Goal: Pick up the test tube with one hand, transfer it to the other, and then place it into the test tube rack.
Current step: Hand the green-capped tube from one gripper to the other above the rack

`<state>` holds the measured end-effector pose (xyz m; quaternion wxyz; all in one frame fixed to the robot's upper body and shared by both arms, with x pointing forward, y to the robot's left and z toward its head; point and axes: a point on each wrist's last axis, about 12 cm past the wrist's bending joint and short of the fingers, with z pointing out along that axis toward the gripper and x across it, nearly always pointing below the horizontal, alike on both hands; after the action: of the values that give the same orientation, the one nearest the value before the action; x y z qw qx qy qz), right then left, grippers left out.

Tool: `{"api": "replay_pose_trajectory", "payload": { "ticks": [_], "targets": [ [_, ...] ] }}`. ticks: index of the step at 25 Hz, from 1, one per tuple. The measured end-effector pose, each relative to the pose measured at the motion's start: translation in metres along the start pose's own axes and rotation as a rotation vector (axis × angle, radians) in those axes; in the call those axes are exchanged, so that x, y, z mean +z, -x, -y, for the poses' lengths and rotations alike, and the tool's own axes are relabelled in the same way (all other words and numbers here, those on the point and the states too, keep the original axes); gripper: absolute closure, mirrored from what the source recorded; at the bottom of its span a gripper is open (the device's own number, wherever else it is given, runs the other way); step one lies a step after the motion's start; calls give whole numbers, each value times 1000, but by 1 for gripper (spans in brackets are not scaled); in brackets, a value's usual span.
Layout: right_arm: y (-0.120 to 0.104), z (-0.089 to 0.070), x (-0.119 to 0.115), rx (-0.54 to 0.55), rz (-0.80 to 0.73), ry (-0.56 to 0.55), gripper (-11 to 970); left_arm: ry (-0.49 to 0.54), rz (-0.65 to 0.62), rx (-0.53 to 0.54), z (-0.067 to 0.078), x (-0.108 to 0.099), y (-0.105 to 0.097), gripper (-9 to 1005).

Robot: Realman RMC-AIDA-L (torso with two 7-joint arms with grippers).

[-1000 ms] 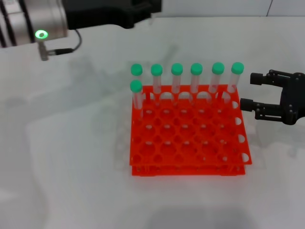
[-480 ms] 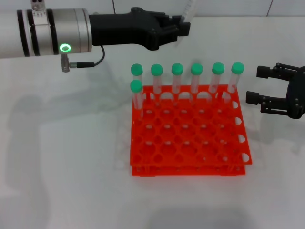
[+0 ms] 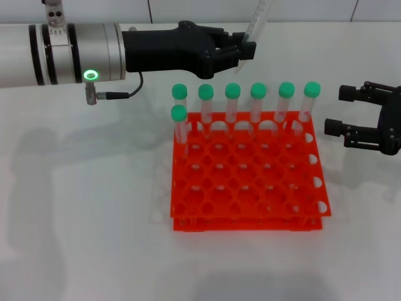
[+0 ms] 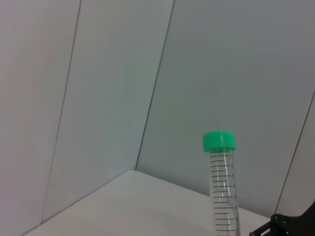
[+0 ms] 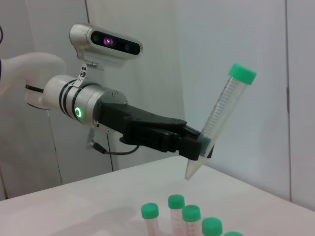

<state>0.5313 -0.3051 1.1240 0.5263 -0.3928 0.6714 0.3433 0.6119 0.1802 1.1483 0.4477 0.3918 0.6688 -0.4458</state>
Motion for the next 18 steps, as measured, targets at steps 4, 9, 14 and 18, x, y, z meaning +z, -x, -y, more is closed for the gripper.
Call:
{"api": "replay_pose_trajectory", "payload": {
  "ticks": [4, 9, 14, 18],
  "targets": [
    [1, 0, 1, -2, 1, 2, 205, 1, 4, 7, 0, 0, 0, 773],
    [2, 2, -2, 0, 12, -13, 205, -3, 10, 12, 0, 1, 2, 771],
    [7, 5, -5, -1, 44, -39, 205, -9, 4, 11, 1, 2, 0, 770],
    [15, 9, -5, -2, 96, -60, 205, -12, 1, 11, 1, 3, -1, 769]
  ]
}}
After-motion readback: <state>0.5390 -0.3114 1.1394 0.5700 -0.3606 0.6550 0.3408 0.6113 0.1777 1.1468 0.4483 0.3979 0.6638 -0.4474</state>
